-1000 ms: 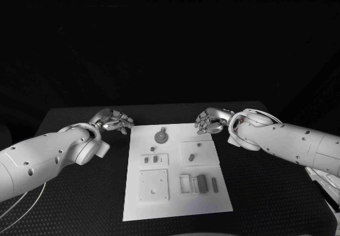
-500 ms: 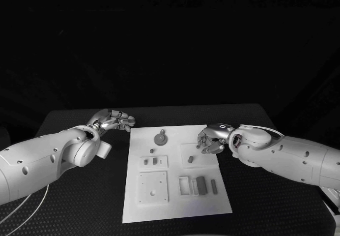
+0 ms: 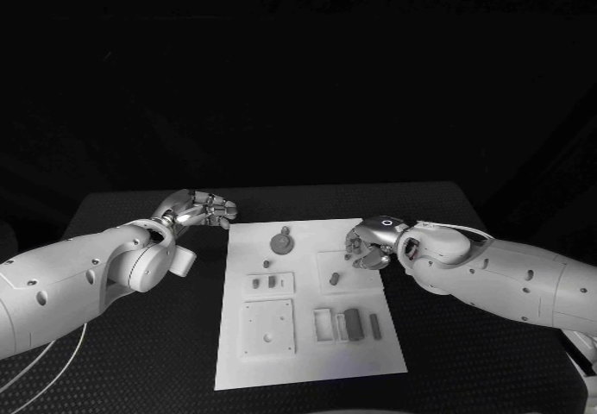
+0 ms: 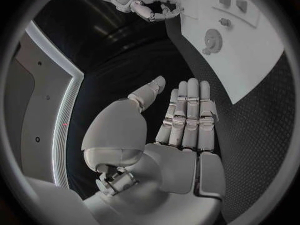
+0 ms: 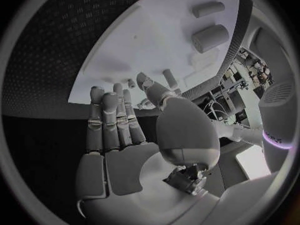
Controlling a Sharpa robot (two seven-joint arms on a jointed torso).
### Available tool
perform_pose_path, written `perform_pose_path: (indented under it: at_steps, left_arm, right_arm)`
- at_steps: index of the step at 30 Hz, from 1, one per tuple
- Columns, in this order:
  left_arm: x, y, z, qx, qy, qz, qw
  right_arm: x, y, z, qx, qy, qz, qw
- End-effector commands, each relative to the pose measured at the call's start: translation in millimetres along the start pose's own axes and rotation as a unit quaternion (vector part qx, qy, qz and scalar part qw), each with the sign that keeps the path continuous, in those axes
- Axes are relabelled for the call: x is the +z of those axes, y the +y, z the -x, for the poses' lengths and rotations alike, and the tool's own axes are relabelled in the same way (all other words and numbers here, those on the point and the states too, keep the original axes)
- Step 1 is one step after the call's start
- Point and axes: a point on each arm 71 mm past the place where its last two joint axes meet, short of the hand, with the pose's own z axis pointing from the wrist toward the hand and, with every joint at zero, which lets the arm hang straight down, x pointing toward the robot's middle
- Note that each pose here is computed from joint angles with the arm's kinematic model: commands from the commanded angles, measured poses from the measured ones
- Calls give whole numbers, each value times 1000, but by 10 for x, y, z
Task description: Assemble the parts on the task board
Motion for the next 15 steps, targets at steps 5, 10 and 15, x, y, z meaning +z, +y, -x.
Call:
perform_pose_path:
  at_steps: [5,10,15]
  left_arm:
    - [-8,-13,13,-8,1,-6,1000]
    - [-7,-11,12,-8,1,-5,1000]
    - [-5,-8,9,-8,1,-2,1000]
  right_arm:
    - [32,59,-21,-7,-18,1,1000]
    - [37,92,-101,-5,0,7,1000]
    - [53,113,-153,-4,1,9,1000]
